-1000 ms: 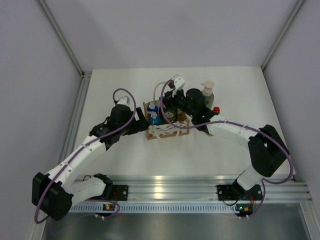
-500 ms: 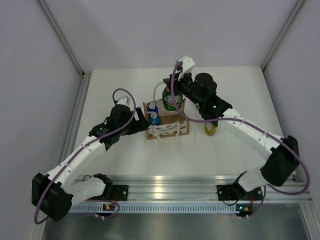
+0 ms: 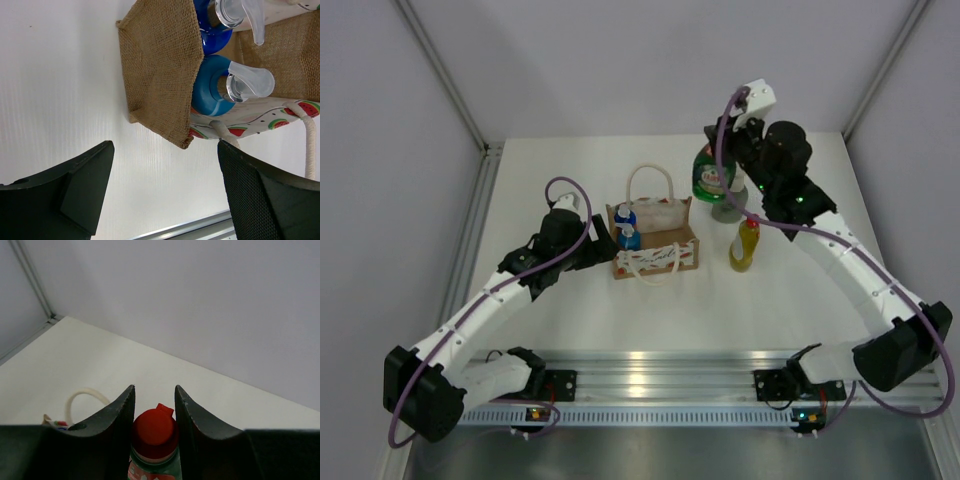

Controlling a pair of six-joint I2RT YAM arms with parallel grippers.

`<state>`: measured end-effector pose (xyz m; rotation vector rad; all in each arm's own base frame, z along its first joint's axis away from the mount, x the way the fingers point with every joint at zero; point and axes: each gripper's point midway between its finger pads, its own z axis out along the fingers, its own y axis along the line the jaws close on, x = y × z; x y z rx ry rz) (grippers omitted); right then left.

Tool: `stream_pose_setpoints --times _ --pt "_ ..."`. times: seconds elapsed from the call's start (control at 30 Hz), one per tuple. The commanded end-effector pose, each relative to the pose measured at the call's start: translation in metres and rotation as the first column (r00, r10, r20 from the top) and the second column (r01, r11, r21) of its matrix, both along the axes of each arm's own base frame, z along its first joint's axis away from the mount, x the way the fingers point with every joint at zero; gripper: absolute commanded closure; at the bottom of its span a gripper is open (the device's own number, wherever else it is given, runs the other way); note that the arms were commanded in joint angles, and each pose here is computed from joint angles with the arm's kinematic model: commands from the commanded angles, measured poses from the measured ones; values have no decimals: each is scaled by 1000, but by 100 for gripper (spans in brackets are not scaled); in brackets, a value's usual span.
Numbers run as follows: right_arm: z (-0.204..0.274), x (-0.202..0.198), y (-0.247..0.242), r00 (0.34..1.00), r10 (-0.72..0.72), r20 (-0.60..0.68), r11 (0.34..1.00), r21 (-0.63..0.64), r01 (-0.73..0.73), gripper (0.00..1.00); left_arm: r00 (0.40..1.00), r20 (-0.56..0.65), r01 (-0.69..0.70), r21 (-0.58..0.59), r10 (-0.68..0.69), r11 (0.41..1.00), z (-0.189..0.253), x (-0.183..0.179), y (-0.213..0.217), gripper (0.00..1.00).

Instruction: Take the personal care products out of the canvas bag

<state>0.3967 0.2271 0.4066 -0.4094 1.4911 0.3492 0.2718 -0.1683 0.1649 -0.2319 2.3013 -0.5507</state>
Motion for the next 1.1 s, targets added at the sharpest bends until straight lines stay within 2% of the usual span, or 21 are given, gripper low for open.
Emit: stream_pose_setpoints --times 0.0,0.2,0.33,0.37,0.5,0.6,0.83,0.97,1.07 --pt "95 -20 -60 969 -121 214 984 156 89 100 1000 31 7 -22 -7 1000 7 1 -3 11" --pt "93 -17 -130 929 -303 211 947 177 269 100 999 33 11 -21 -10 1000 7 1 -3 11" --pt "55 -6 -168 886 -438 152 897 144 418 100 999 31 9 -25 -8 1000 8 1 -4 11" --pt "53 -6 -185 858 -490 155 869 155 469 100 999 30 10 -26 -9 1000 8 1 -4 11" --pt "12 -6 -216 800 -588 122 807 162 568 100 1000 24 8 -20 -8 1000 5 0 -3 11" --pt "6 -9 -226 779 -611 141 788 197 583 100 1000 26 9 -20 -8 1000 5 0 -3 11" --pt "-46 -4 -250 724 -679 126 731 216 648 100 999 36 13 -17 -12 1000 8 1 -2 11" --pt "-64 2 -255 730 -675 108 726 276 630 100 999 38 14 -13 -13 1000 8 1 -2 11" --pt "-80 11 -257 740 -668 86 731 263 630 100 999 40 15 -16 -14 1000 9 1 -2 11"
